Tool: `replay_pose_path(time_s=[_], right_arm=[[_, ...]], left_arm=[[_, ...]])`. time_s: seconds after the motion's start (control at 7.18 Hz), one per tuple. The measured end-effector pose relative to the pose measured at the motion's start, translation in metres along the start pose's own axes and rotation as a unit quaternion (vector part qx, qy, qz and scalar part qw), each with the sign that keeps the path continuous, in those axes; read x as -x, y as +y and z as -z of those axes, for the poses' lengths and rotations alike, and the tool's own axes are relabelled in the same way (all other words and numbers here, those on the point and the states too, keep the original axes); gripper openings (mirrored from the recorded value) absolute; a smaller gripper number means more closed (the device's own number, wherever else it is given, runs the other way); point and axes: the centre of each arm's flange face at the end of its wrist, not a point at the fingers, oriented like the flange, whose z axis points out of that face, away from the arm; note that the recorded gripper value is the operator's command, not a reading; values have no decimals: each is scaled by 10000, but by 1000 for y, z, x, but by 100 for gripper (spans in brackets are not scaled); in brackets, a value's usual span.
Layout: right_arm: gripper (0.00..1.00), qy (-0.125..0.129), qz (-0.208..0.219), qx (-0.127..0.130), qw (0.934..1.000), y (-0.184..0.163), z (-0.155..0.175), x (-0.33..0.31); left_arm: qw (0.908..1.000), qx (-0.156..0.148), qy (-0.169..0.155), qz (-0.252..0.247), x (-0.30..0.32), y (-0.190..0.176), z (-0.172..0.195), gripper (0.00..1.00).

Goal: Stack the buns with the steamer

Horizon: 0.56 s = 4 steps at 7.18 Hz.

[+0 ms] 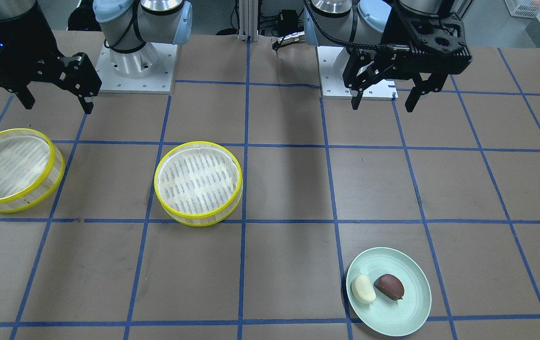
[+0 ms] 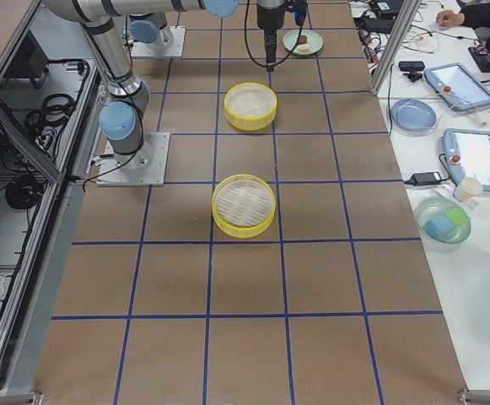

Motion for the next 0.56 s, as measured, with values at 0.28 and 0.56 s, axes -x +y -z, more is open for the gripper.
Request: replay_pose_path(time_s=[0.28,0.56], right_arm=[[100,4,0,-4,10000,0,0,0],[100,10,-6,1,10000,0,0,-1]], left_arm=[[10000,2,2,3,0,0,0,100],[10000,0,6,4,1,-1,0,100]])
